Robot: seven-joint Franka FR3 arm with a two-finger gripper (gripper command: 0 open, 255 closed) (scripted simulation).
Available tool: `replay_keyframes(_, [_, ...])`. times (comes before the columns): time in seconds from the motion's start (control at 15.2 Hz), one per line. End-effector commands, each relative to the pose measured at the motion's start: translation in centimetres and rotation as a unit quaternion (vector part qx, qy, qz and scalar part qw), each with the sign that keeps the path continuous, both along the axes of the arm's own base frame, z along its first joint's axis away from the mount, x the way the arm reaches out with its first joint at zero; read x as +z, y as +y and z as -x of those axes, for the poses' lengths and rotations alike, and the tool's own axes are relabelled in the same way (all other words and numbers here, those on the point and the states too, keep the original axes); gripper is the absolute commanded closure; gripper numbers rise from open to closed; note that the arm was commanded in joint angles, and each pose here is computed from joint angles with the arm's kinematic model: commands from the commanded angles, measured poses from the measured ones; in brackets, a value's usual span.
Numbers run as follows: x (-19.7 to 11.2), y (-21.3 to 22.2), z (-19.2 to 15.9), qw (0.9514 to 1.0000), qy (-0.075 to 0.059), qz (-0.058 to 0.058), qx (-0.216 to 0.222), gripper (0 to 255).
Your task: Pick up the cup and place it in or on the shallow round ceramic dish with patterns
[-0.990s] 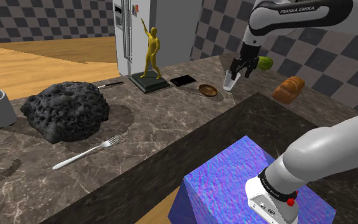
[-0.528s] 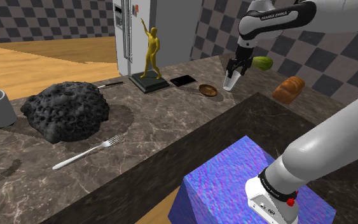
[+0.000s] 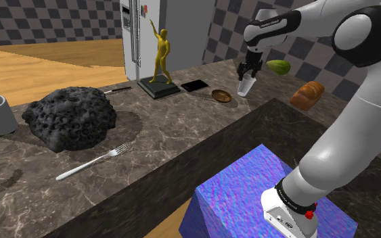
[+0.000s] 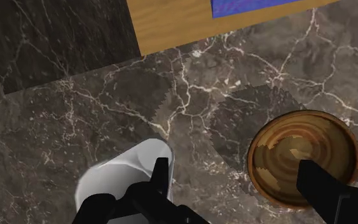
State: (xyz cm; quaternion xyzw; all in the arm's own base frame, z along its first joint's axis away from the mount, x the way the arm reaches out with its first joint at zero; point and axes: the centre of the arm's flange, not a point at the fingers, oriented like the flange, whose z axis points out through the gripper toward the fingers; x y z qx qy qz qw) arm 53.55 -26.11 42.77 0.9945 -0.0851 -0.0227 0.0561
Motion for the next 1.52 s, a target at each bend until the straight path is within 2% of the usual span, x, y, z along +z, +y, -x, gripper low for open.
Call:
replay_keyframes(0.0, [-1.0,-1.8,-1.6,1.0000,-0.002,0.006,0.001,0])
replay_keyframes(0.33, [-2.7,-5.6,-5.2,0.9998,-0.008,0.017,0.000,0])
replay_keyframes(0.86, [-6.7,-6.2,-5.0,0.9998,-0.008,0.017,0.000,0])
replay_keyframes(1.32, [-6.6,-6.2,-5.0,0.9998,-0.008,0.017,0.000,0])
replay_keyframes(1.39, [-6.6,-6.2,-5.0,0.9998,-0.008,0.017,0.000,255])
replay_keyframes(1.45, [-6.6,-6.2,-5.0,0.9998,-0.008,0.017,0.000,255])
